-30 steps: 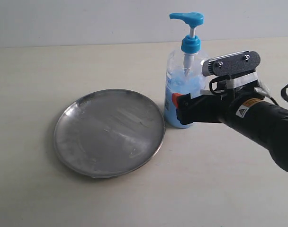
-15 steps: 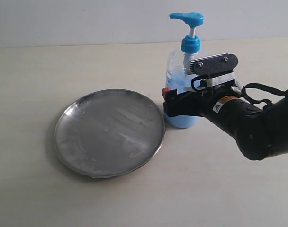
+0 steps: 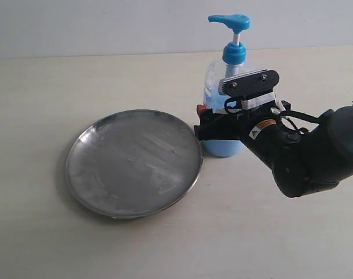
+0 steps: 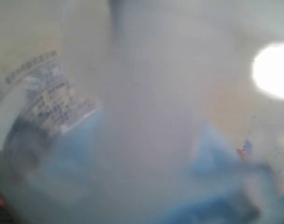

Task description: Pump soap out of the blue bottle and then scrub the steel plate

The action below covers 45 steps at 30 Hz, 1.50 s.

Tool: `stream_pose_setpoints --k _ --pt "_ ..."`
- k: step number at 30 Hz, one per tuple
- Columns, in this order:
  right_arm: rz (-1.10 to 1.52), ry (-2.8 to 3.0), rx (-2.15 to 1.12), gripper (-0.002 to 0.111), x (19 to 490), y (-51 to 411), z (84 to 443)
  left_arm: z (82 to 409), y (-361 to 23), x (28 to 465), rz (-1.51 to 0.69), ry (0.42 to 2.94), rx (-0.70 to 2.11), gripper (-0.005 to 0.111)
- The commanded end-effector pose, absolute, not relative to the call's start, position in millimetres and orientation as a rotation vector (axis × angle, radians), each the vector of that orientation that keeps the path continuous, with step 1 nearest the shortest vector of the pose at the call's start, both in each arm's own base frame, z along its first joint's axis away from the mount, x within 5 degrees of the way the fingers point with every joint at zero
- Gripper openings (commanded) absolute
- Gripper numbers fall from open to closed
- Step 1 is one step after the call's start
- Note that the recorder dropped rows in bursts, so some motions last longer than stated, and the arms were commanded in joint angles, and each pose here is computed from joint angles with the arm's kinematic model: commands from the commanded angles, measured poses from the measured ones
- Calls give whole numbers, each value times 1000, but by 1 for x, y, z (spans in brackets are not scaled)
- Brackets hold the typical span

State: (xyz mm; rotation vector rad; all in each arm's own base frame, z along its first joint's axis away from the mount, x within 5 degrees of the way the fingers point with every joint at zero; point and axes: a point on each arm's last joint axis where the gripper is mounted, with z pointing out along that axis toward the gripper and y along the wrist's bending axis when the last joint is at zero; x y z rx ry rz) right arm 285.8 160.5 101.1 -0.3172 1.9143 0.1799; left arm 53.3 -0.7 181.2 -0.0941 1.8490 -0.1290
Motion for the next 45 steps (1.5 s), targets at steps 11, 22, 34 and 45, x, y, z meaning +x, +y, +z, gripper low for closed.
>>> stream_pose_setpoints --k 11,22,34,45 --pt "131 1807 -465 0 287 165 120 181 -1 53 -124 1844 -92 0" --pt "18 1803 -698 0 282 166 131 181 -1 53 -124 1844 -92 0" --pt "45 1788 -785 0 279 170 129 181 -1 53 -124 1844 -92 0" --pt "103 1797 -809 0 277 174 128 181 -1 53 -124 1844 -92 0"
